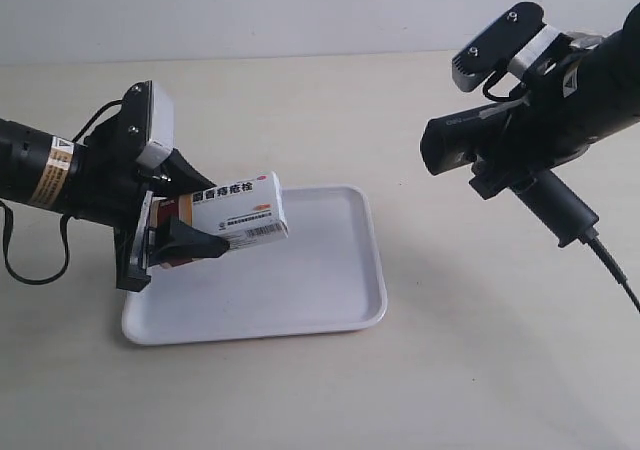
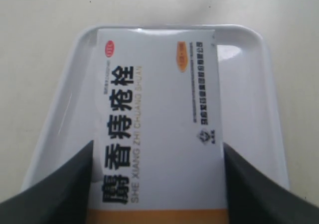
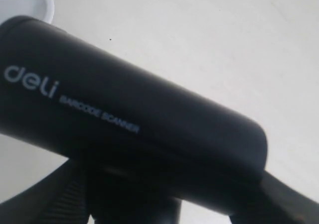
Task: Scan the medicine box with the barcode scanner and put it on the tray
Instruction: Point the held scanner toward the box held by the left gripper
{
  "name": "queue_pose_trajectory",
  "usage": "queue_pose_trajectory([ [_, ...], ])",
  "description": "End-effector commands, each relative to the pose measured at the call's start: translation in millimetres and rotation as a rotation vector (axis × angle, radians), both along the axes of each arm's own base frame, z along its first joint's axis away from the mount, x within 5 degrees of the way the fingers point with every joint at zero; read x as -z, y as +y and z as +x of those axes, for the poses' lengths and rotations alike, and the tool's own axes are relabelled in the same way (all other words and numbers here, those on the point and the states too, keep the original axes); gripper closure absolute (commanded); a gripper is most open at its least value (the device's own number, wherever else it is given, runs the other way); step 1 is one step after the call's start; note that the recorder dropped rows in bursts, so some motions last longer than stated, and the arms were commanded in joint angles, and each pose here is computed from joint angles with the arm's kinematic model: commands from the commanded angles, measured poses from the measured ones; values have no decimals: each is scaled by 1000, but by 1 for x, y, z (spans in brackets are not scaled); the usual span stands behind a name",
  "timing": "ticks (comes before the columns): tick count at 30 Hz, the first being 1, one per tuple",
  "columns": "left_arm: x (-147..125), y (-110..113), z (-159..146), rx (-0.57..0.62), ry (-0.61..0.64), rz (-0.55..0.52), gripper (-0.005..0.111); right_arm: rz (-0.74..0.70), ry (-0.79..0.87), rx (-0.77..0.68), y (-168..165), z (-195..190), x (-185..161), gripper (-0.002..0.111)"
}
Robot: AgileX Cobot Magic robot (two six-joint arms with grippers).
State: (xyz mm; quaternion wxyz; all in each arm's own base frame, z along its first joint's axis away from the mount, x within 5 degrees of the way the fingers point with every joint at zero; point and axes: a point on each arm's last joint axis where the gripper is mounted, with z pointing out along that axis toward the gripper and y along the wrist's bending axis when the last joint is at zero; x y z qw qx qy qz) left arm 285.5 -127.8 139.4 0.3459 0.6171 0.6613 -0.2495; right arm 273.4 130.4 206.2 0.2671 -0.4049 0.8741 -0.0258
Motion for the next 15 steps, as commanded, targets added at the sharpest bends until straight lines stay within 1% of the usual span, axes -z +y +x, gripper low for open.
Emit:
queue_pose_trajectory([
  [1,9,6,2,5,36,-34,107,6,-38,-23,0,-1,-10,108],
  [9,9,4,3,39,37,-66,107,-5,-46,-129,21,-10,-14,108],
  [14,5,1,-1,84,56,-121,107,-15,-35,-123,21,-9,-10,108],
  [15,4,0,-2,88,59,-127,107,-22,-21,-114,22,-8,-5,108],
])
